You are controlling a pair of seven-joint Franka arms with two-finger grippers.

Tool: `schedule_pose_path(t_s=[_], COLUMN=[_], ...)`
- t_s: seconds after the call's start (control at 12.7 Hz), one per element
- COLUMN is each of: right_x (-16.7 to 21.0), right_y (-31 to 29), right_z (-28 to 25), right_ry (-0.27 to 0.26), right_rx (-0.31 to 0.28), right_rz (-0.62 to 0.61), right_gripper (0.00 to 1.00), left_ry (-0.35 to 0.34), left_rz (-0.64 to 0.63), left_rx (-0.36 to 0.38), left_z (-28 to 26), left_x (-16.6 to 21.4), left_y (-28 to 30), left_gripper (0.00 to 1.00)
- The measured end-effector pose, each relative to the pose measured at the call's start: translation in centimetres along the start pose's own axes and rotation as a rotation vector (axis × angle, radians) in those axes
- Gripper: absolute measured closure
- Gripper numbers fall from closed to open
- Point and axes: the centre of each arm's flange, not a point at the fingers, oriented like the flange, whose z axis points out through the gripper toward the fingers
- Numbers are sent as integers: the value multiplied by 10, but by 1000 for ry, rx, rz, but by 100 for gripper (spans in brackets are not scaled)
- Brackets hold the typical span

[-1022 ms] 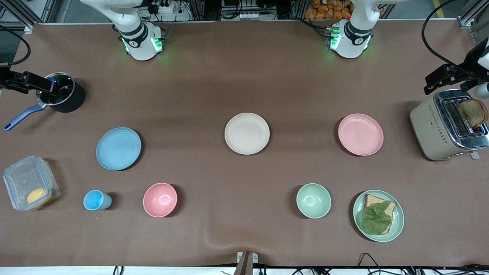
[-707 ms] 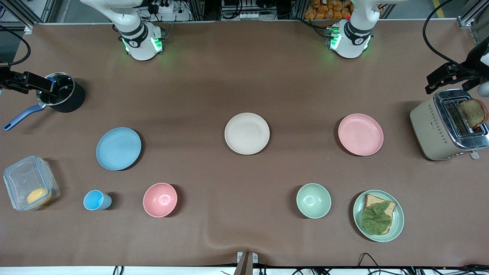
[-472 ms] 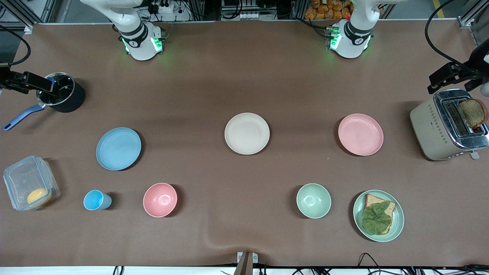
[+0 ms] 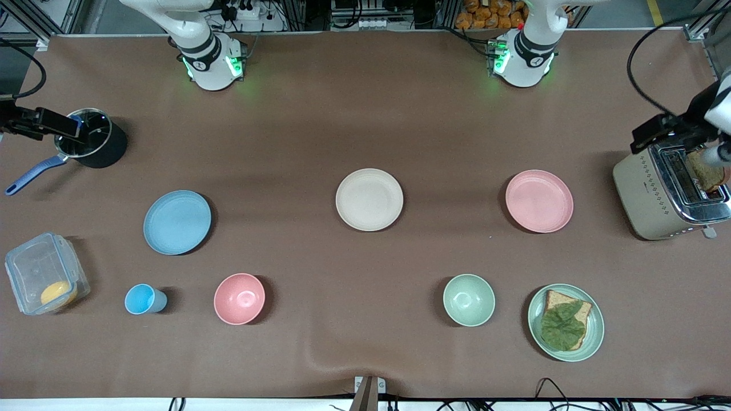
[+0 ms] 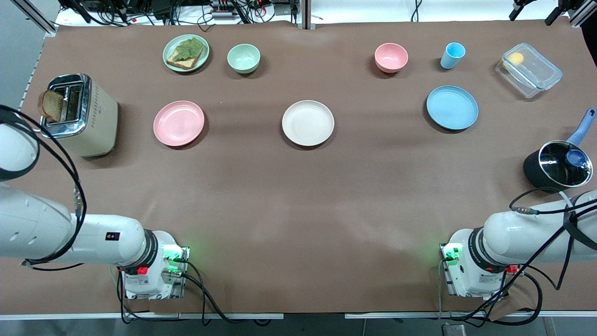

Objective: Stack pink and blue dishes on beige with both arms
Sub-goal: 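Move the left gripper from the toaster toward the pink plate, then grasp the pink plate with the left gripper while the right gripper reaches the blue plate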

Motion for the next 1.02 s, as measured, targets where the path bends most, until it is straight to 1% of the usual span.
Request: schedule_pose_path(t_s=[0.16, 0.24, 0.47, 0.63, 0.79, 1.02], right_x=[0, 0, 0, 0, 0, 2], right_y=[0, 0, 0, 0, 0, 1], right_z=[0, 0, 0, 1, 1, 3], right_ry=[-1, -1, -1, -1, -2, -6], right_rx=[0, 0, 0, 0, 0, 0], right_rz=[0, 0, 0, 1, 1, 1], right_gripper=[0, 0, 0, 0, 0, 0], left_ry=[18, 32, 55, 56, 37, 12], left_rz=[-16, -12, -2, -21, -35, -34], left_rx=[8, 27, 40, 35, 30, 26], left_z=[57, 91, 186, 237, 279, 327], left_x=[13, 16, 6, -6, -15, -15], left_y=[-14, -19, -26, -40, -51, -51], left_gripper=[0, 0, 0, 0, 0, 0])
